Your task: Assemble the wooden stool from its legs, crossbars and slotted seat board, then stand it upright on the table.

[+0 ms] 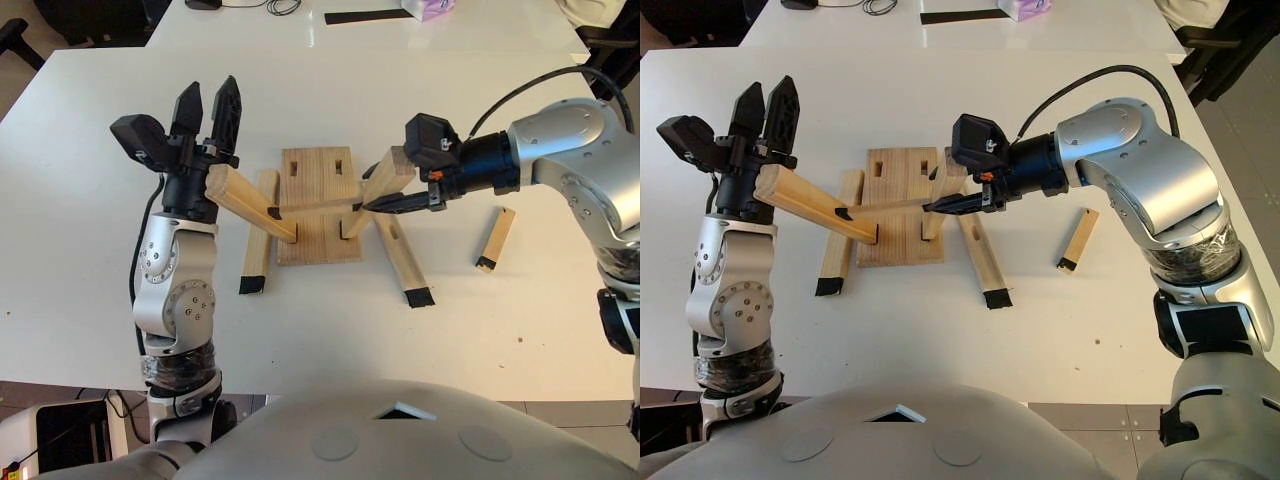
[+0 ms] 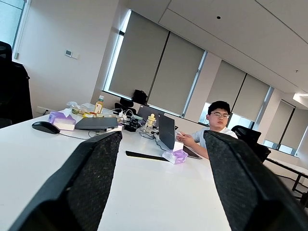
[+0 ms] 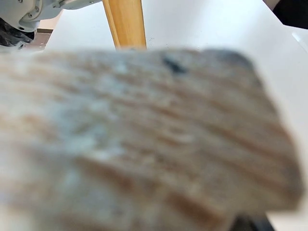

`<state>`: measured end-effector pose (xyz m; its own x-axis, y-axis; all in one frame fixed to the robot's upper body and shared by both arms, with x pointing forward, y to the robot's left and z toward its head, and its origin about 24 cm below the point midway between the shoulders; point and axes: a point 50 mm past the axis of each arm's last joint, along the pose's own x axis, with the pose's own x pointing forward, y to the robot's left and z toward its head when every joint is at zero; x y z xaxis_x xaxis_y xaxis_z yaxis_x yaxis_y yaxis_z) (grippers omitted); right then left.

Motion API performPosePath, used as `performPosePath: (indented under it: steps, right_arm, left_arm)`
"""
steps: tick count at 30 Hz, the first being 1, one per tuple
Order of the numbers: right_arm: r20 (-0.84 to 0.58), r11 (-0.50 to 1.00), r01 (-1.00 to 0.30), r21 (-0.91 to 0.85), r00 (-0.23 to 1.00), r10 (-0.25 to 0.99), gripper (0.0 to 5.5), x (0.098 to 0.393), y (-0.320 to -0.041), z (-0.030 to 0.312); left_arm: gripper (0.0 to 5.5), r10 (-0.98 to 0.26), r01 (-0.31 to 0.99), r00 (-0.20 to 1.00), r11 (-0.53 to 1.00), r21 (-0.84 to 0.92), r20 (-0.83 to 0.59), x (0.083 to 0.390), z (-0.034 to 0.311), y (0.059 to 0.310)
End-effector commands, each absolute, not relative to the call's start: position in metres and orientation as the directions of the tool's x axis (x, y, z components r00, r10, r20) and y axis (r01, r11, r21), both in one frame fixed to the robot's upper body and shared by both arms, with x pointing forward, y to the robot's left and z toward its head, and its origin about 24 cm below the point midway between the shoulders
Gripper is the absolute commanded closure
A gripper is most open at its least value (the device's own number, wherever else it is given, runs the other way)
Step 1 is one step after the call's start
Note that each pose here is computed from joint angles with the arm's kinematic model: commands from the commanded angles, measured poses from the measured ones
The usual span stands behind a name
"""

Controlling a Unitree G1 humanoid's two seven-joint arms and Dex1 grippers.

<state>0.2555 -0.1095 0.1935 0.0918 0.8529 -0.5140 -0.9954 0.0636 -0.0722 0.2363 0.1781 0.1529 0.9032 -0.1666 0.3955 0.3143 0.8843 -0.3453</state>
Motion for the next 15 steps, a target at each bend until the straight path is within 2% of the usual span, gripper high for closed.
performPosePath:
  steps: [1, 5, 7, 11, 13, 15]
  right_arm:
    - [-0.475, -0.117, -0.99, 0.082, -0.142, 0.868, 3.48, 0.232, -0.069, 0.175]
    - [-0.512, -0.099, -0.991, 0.086, -0.13, 0.849, 3.48, 0.236, -0.078, 0.17]
    - [-0.537, -0.107, -0.986, 0.128, -0.16, 0.829, 3.48, 0.233, -0.078, 0.155]
    - [-0.533, -0.055, -0.988, 0.143, -0.124, 0.837, 3.48, 0.24, -0.073, 0.144]
    - [-0.548, -0.045, -0.99, 0.131, -0.11, 0.829, 3.48, 0.242, -0.075, 0.139]
    - [-0.555, -0.01, -0.993, 0.12, -0.075, 0.829, 3.48, 0.244, -0.079, 0.136]
  left_arm:
    - [2.33, -0.431, 0.552, 0.825, 0.757, -0.35, 0.366, 0.238, 0.146, 0.12]
    - [2.33, -0.414, 0.528, 0.842, 0.764, -0.371, 0.346, 0.239, 0.138, 0.125]
    - [2.33, -0.416, 0.529, 0.843, 0.754, -0.389, 0.341, 0.243, 0.135, 0.122]
    - [2.33, -0.445, 0.547, 0.835, 0.741, -0.39, 0.325, 0.25, 0.13, 0.114]
    - [2.33, -0.436, 0.531, 0.844, 0.757, -0.38, 0.312, 0.25, 0.127, 0.119]
    - [2.33, -0.374, 0.475, 0.873, 0.797, -0.372, 0.312, 0.252, 0.128, 0.133]
